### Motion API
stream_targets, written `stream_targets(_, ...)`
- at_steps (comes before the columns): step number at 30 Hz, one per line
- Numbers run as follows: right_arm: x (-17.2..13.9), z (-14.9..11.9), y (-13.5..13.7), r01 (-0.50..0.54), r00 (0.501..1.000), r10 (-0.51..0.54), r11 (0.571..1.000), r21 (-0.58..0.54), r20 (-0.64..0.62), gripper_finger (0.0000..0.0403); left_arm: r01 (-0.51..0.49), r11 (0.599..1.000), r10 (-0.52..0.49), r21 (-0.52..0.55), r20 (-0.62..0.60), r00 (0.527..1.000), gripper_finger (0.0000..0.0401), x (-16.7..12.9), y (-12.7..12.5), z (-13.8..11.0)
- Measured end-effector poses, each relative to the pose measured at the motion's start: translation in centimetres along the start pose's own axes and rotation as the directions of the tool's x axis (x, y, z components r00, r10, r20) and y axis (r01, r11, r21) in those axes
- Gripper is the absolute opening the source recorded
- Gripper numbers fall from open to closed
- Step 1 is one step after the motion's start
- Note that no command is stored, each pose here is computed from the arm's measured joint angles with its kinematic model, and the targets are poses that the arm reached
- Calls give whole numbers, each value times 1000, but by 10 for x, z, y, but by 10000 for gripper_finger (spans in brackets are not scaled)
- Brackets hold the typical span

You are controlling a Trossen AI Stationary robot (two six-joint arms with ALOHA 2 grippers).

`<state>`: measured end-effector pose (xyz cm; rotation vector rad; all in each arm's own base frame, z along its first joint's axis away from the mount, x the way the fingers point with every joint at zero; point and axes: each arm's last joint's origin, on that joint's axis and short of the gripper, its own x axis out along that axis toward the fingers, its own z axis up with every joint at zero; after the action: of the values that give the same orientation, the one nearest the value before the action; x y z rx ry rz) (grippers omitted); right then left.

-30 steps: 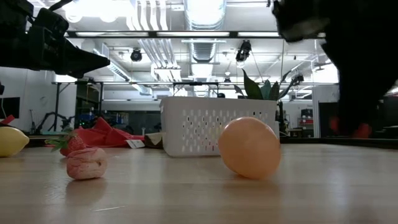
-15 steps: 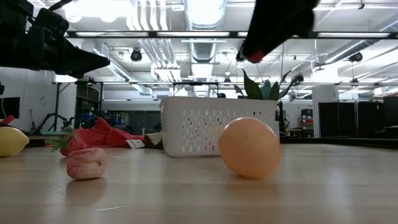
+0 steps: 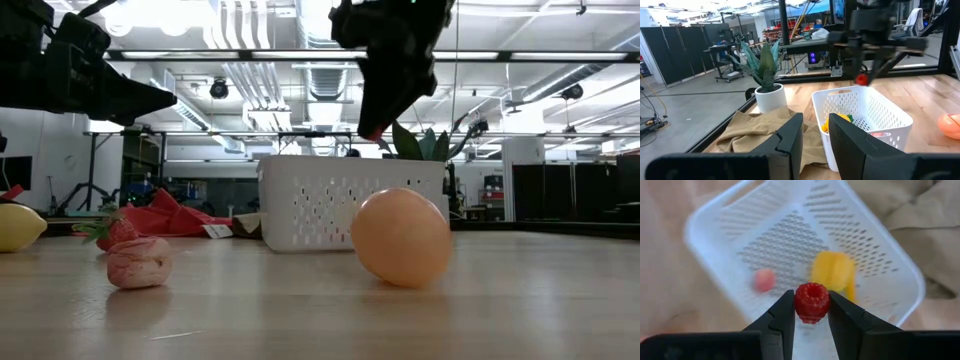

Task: Pick and placing Produce into tupperware
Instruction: Put the raspberry into the white bin

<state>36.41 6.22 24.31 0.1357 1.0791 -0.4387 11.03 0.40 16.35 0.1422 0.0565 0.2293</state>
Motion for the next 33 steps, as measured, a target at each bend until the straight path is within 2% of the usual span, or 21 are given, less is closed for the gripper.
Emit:
stream_targets(7, 14, 15, -32, 15, 999, -15, 1000, 8, -33, 93, 0, 1000, 0, 0, 0, 1000, 80, 0, 0, 0)
stream_targets(14, 28, 15, -54, 29, 996, -27, 999, 29, -84, 93, 0, 1000, 0, 0, -2, 1000, 80, 0, 0, 0)
stream_targets(21, 41, 5, -62, 44, 992, -41, 999, 27, -123, 93, 0, 1000, 0, 0, -2, 1000, 80, 0, 0, 0)
stream_targets(33, 57, -1, -65, 35, 996, -31, 999, 39, -86, 93, 0, 1000, 0, 0, -1, 1000, 80, 0, 0, 0)
